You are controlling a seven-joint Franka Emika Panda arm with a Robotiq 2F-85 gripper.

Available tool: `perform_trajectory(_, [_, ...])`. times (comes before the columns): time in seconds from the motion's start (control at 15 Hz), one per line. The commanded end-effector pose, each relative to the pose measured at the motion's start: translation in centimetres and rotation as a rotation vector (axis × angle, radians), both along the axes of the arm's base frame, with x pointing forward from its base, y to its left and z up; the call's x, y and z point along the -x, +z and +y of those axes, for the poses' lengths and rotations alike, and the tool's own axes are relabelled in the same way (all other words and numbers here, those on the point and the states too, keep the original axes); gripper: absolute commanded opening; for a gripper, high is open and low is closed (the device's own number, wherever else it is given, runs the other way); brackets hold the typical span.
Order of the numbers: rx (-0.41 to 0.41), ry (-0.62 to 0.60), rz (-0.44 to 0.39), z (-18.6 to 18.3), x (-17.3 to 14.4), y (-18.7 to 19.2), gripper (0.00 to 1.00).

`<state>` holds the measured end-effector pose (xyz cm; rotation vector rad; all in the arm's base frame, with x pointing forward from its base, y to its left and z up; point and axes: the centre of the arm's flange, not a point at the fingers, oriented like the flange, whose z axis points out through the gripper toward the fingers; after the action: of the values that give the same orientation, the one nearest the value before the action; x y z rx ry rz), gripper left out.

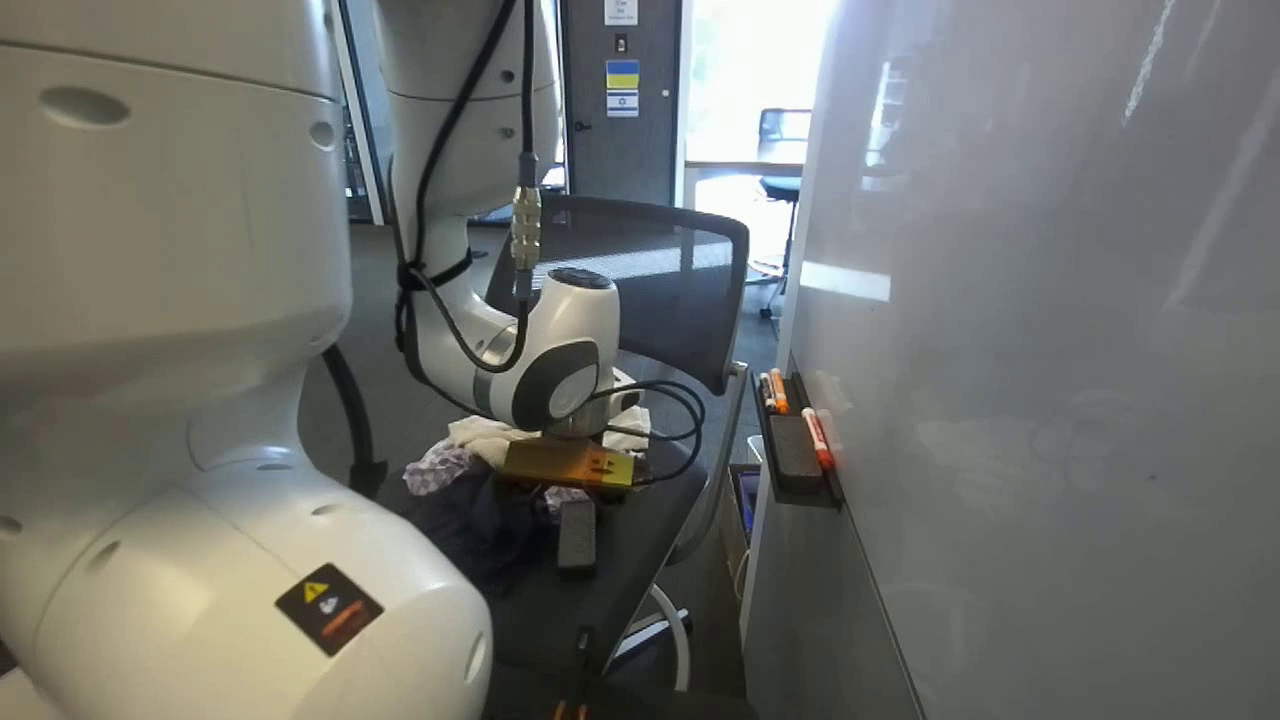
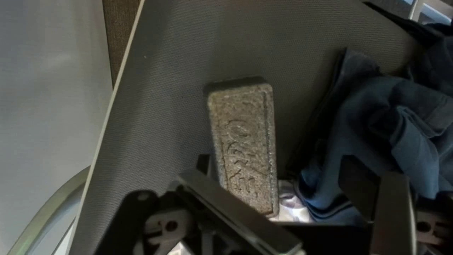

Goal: Pick up the duster, then rub something off of the board

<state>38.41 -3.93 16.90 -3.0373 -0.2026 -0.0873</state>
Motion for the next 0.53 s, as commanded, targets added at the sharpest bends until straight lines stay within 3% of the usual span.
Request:
perform_trajectory(0.0, [-0.048, 0.005, -0.017, -1.1, 1.3, 3.1, 1.00])
perform_trajectory(0.4, [-0.116, 0.044, -0.012, 1.3, 2.5, 7.7, 1.00])
perform_trajectory(0.47, [-0.093, 0.019, -0.003, 0.5, -0.5, 4.5, 1.00])
